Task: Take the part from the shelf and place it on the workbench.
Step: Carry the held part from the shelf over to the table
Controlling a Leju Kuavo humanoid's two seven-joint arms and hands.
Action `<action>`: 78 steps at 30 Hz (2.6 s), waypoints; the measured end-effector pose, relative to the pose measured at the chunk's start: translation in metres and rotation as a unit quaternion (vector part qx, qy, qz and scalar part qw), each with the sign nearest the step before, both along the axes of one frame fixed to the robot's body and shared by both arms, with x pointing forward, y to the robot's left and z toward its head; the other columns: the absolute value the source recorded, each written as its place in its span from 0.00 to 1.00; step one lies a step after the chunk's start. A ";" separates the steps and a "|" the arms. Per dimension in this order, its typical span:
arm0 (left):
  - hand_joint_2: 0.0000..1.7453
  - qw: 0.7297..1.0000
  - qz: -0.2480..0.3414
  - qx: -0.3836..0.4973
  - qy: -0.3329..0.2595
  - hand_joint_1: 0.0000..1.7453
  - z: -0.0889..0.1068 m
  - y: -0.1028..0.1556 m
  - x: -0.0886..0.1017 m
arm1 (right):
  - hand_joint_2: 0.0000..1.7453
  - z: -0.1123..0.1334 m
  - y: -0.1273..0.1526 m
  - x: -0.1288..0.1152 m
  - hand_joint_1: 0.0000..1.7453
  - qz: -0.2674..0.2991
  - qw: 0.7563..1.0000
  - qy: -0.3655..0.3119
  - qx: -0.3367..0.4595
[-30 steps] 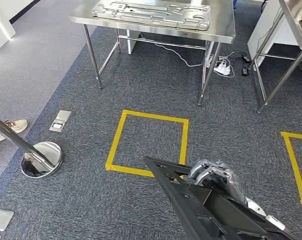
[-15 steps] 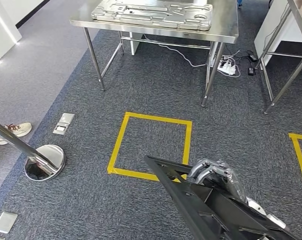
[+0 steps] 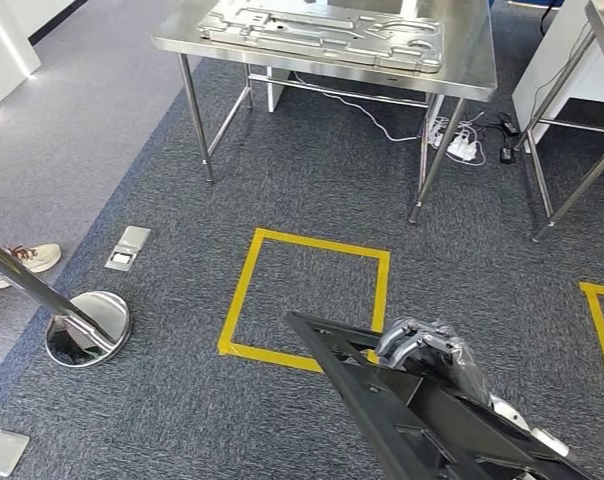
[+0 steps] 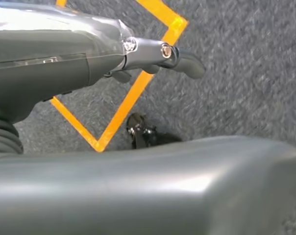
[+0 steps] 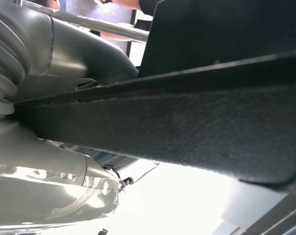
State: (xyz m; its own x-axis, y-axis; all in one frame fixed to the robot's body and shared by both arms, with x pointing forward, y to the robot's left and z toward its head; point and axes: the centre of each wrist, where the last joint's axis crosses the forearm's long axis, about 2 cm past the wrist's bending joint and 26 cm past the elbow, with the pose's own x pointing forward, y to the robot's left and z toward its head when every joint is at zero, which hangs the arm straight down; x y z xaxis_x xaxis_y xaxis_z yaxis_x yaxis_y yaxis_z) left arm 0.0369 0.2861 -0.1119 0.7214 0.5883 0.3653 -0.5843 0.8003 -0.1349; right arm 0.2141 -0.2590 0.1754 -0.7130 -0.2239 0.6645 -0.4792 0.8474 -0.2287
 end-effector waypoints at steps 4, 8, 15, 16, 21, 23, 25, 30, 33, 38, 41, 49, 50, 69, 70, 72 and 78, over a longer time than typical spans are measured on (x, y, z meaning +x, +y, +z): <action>1.00 1.000 0.000 0.000 0.002 0.00 0.000 -0.001 -0.001 | 1.00 0.000 0.000 0.000 1.00 -0.001 1.000 0.000 0.000; 1.00 1.000 -0.001 -0.001 0.000 0.00 0.000 -0.001 0.001 | 1.00 0.001 0.000 0.000 1.00 0.001 1.000 -0.004 0.004; 1.00 1.000 -0.002 0.000 -0.001 0.00 0.000 0.000 0.002 | 1.00 0.002 0.001 0.000 1.00 0.007 1.000 -0.006 0.012; 1.00 1.000 -0.001 0.000 0.000 0.00 0.000 0.000 0.001 | 1.00 0.002 0.000 0.000 1.00 0.010 1.000 -0.005 0.014; 1.00 1.000 -0.001 0.001 0.002 0.00 0.000 0.001 -0.002 | 1.00 0.002 0.001 0.001 1.00 0.018 1.000 -0.002 0.024; 1.00 1.000 -0.001 0.001 0.003 0.00 0.000 0.001 -0.003 | 1.00 0.003 0.000 0.002 1.00 0.018 1.000 -0.002 0.026; 1.00 1.000 -0.002 0.001 0.002 0.00 0.000 0.001 -0.003 | 1.00 0.003 0.000 0.002 1.00 0.018 0.999 -0.002 0.026; 1.00 1.000 -0.002 0.000 0.000 0.00 0.000 0.001 -0.001 | 1.00 0.004 -0.002 0.003 1.00 0.018 0.999 -0.003 0.027; 1.00 1.000 -0.002 0.000 -0.001 0.00 0.000 0.001 -0.001 | 1.00 0.002 -0.002 0.003 1.00 0.019 0.999 0.001 0.028; 1.00 1.000 -0.001 0.001 -0.003 0.00 0.000 0.001 0.000 | 1.00 0.002 -0.002 0.003 1.00 0.017 1.000 0.001 0.025; 1.00 1.000 -0.001 0.001 -0.007 0.00 0.000 0.001 0.002 | 1.00 0.001 -0.002 0.002 1.00 0.011 1.000 0.000 0.017; 1.00 1.000 0.000 0.004 -0.003 0.00 0.000 0.002 -0.003 | 1.00 0.001 0.000 0.000 1.00 0.009 1.000 0.001 0.016; 1.00 1.000 0.000 0.004 -0.003 0.00 0.000 0.003 -0.003 | 1.00 0.001 0.000 0.000 1.00 0.009 1.000 0.001 0.016; 1.00 1.000 0.004 0.001 -0.011 0.00 0.000 0.002 0.001 | 1.00 0.000 0.001 -0.003 1.00 0.008 1.000 0.000 0.012; 1.00 1.000 0.004 0.001 -0.011 0.00 0.000 0.002 0.002 | 1.00 0.000 0.001 -0.003 1.00 0.008 1.000 -0.001 0.012; 1.00 1.000 0.004 0.000 -0.012 0.00 0.000 0.001 0.002 | 1.00 0.000 0.000 -0.003 1.00 0.008 1.000 -0.001 0.012; 1.00 1.000 0.004 0.001 -0.009 0.00 0.000 0.002 0.000 | 1.00 0.001 0.000 -0.003 1.00 0.009 1.000 -0.001 0.012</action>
